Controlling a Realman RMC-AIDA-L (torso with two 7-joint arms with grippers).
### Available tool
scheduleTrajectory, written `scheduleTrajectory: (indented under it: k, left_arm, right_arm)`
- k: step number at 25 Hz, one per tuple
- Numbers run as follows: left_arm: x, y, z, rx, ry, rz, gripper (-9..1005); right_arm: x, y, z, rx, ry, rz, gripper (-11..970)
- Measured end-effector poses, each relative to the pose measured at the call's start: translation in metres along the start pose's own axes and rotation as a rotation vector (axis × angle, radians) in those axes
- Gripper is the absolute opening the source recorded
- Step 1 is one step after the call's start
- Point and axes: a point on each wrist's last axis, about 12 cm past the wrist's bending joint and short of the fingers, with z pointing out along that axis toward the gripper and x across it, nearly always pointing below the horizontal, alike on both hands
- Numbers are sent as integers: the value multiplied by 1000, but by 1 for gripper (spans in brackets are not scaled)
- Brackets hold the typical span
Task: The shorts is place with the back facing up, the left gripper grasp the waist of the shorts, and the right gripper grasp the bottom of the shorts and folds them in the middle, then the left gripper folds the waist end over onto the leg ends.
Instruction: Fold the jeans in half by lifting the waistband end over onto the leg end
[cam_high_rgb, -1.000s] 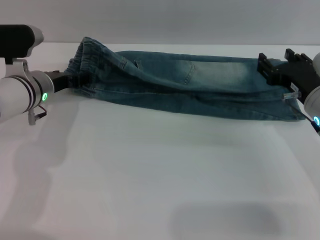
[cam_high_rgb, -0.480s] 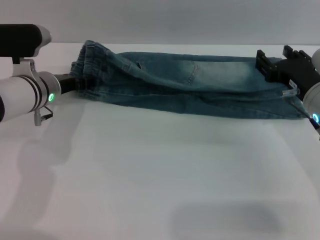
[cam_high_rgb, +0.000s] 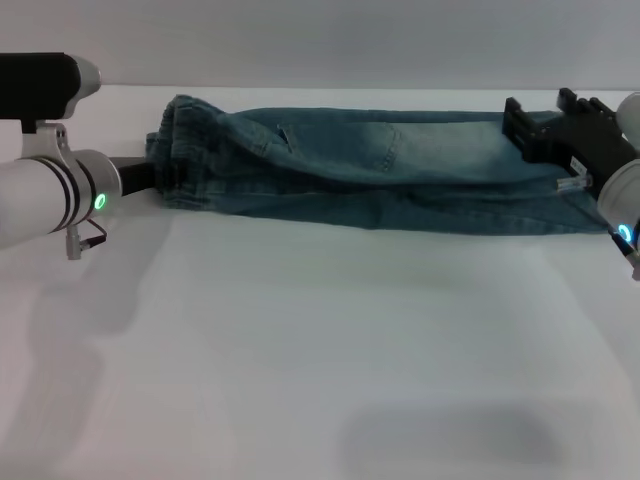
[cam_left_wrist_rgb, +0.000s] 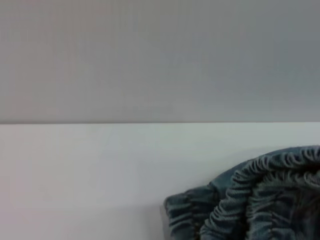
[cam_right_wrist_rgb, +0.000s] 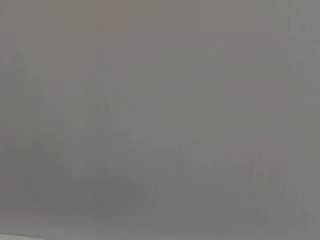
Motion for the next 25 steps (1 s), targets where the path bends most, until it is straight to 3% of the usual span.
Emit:
scheduleTrajectory:
  k: [10, 12, 17, 25]
  left_arm:
    - [2, -2, -8, 24, 16, -12, 329]
    - [2, -3, -8, 28, 22, -12, 118]
    - [-1, -5, -10, 40, 22, -10, 82]
    - [-11, -6, -30, 64, -31, -13, 75]
  right_arm:
    - [1, 5, 1, -27, 17, -8, 610]
    - [1, 5, 1, -31, 22, -11, 610]
    - [1, 11, 5, -67, 43, -24, 609]
    - [-1, 40, 11, -161, 46, -77, 609]
